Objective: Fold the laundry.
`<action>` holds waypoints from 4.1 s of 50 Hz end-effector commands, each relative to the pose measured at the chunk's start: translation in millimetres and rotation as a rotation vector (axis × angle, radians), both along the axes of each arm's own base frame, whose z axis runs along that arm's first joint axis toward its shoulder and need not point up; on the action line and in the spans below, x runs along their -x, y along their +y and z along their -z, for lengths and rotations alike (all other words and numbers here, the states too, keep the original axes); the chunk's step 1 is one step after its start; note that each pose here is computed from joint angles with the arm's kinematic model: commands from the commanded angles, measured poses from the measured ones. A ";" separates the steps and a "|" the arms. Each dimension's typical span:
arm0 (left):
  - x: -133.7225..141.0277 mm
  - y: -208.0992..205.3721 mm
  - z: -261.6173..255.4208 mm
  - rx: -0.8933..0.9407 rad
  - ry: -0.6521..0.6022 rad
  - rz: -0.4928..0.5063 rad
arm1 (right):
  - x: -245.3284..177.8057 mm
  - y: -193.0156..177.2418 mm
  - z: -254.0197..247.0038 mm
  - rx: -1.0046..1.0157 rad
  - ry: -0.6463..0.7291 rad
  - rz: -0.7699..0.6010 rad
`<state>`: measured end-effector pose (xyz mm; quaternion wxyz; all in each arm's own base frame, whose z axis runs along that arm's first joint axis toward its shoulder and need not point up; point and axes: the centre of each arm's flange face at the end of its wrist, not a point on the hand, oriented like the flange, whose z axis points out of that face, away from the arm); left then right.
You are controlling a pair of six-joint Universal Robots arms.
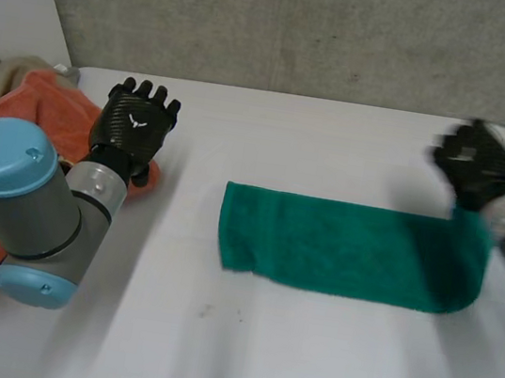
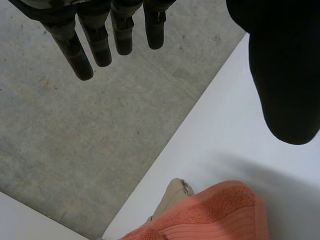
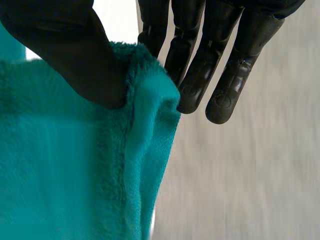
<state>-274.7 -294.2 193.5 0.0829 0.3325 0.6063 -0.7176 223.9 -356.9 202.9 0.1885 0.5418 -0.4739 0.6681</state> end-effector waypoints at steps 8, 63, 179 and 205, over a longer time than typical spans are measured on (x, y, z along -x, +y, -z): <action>16.7 13.8 2.3 -0.003 0.004 0.052 | -142.5 136.1 72.1 -0.147 0.043 -0.636; 67.8 66.1 24.0 -0.195 0.010 0.155 | -66.8 84.9 9.8 -0.325 -0.086 0.007; 57.2 72.7 -66.0 -0.417 0.229 0.537 | -80.8 76.6 102.8 -1.032 -0.882 0.166; 58.4 71.7 -60.5 -0.430 0.225 0.536 | 53.2 -106.9 78.0 -0.565 -0.886 0.427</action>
